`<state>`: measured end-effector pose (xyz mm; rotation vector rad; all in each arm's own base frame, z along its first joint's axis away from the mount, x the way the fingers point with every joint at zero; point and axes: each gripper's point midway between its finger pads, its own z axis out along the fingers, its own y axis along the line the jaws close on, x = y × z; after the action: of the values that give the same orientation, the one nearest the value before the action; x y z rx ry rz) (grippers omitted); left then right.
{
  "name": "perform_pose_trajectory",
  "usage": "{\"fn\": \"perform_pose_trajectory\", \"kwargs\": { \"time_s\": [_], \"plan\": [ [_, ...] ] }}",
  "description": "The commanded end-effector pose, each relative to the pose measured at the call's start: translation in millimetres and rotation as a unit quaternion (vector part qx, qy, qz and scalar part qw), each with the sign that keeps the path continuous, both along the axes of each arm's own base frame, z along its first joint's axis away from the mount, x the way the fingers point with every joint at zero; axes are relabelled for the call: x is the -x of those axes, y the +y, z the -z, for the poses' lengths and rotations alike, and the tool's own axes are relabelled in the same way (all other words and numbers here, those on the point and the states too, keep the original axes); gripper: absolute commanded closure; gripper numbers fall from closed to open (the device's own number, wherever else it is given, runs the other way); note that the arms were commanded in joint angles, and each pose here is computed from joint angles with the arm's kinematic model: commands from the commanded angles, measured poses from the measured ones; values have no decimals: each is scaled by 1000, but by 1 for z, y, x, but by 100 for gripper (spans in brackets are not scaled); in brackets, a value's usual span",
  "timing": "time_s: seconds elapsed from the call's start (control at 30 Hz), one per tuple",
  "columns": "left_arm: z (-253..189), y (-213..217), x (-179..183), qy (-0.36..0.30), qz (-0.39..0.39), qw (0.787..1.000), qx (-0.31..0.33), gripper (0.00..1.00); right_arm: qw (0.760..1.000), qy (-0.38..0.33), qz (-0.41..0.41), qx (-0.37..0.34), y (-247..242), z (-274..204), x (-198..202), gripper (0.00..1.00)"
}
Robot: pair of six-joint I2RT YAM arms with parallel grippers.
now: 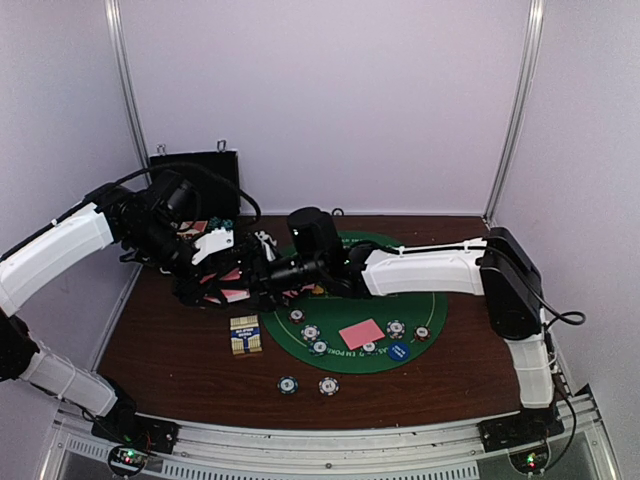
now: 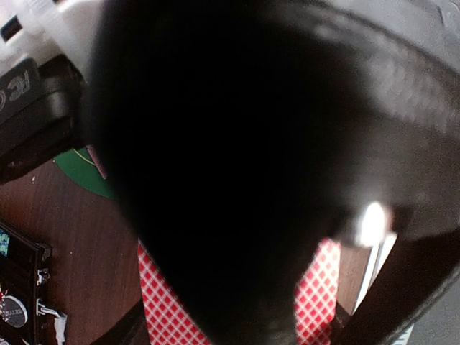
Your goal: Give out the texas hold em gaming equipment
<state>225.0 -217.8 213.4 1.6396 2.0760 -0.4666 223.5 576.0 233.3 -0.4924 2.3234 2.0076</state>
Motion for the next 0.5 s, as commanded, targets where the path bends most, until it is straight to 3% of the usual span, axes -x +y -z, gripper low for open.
{"fn": "perform_pose_trajectory", "kwargs": {
  "time_s": [0.0,0.47],
  "plan": [
    [-19,-8,-7,-21,2,999,29,100,1000,6,-8,-2,9,1,-1,23],
    [-18,-7,-5,-21,2,999,28,100,998,16,38,55,-22,37,-29,39]
  ]
}}
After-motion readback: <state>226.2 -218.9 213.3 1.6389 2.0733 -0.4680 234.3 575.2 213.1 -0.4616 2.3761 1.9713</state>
